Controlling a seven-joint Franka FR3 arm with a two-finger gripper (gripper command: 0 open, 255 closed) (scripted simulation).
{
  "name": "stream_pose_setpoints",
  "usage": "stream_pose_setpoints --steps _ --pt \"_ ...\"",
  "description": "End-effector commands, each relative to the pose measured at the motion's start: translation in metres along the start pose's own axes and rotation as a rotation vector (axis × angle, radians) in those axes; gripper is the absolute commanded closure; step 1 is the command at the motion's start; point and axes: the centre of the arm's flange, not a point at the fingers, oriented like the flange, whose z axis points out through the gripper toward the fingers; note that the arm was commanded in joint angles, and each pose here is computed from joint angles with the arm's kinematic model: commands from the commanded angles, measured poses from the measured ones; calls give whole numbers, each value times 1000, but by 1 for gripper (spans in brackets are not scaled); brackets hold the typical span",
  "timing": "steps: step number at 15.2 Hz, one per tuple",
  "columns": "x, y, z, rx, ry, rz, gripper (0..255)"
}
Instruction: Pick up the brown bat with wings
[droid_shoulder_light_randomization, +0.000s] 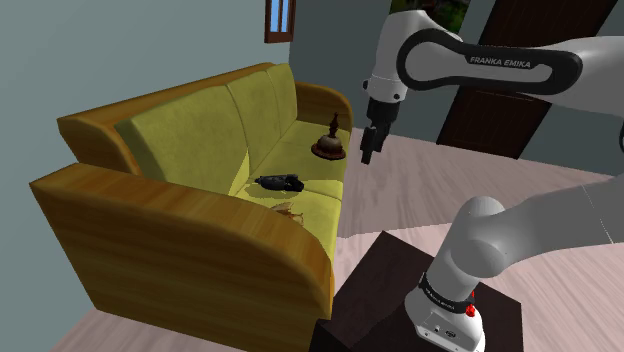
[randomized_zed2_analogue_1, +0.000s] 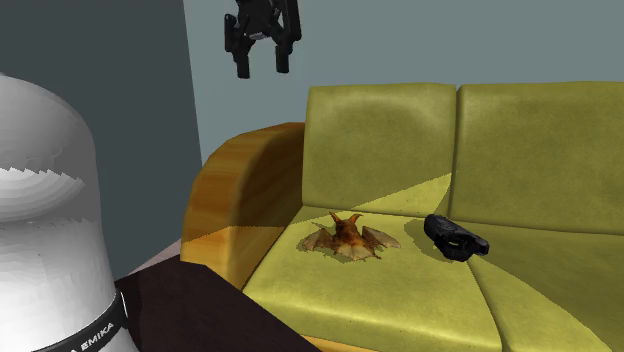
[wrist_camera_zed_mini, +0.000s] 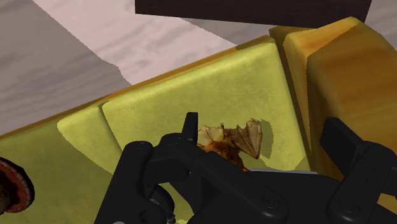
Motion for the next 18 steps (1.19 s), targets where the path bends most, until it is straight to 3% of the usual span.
stream_pose_setpoints --steps 1,18 --pt "0 0 0 0 0 0 0" --pt "141 -35 161 -25 85 125 0"
